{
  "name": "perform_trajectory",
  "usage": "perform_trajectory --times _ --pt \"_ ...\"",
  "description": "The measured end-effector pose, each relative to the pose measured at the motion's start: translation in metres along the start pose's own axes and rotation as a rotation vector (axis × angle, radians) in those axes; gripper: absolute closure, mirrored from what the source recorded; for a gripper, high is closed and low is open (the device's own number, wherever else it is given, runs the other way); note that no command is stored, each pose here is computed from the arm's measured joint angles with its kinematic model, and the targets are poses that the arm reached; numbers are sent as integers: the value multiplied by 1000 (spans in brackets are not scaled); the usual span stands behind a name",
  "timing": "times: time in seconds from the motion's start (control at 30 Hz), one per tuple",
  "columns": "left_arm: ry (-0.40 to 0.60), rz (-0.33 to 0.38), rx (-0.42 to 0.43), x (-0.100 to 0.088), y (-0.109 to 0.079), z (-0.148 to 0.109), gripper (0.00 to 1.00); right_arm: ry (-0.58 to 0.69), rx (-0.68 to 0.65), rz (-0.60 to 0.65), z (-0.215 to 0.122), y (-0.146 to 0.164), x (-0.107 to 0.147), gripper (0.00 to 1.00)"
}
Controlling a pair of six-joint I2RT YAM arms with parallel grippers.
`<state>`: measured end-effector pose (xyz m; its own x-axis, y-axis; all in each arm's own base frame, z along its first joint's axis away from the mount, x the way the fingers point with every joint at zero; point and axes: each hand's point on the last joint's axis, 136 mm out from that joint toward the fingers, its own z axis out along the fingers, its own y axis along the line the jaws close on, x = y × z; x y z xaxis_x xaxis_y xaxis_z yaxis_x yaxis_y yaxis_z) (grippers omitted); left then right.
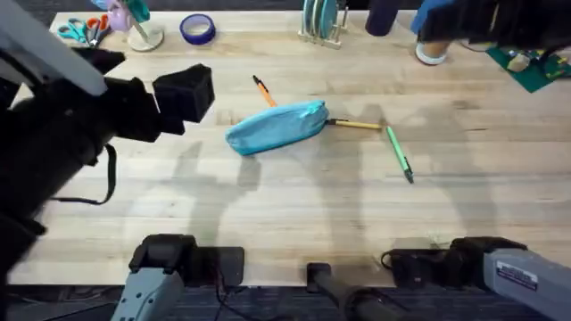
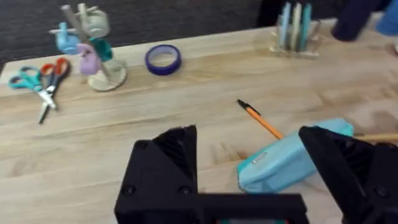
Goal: Unzip the bag, pick up the pens from the table one at a time and place them inside, then zip the bag closed.
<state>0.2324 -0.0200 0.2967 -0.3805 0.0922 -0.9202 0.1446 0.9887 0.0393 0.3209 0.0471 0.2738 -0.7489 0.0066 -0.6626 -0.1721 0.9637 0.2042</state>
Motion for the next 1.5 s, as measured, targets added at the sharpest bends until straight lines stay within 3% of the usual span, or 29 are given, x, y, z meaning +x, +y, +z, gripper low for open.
perform_trajectory --times 0.17,0.4,0.53,0.67,1.17,1.5 --pt "84 100 147 7 -23 3 9 -24 -71 -60 -14 16 -21 5" --pt "199 289 347 42 -51 -2 10 -20 -148 -148 -20 31 -19 5" --pt "195 416 400 48 -57 -6 8 -24 -158 -186 -20 32 -19 5" --pt "176 484 421 48 -59 -7 8 -26 -160 -210 -20 33 -19 5" --pt "168 535 426 49 -59 -7 8 -41 -161 -230 -21 33 -23 6" --pt "268 565 456 65 -54 11 8 -53 -160 -235 -21 33 -25 5"
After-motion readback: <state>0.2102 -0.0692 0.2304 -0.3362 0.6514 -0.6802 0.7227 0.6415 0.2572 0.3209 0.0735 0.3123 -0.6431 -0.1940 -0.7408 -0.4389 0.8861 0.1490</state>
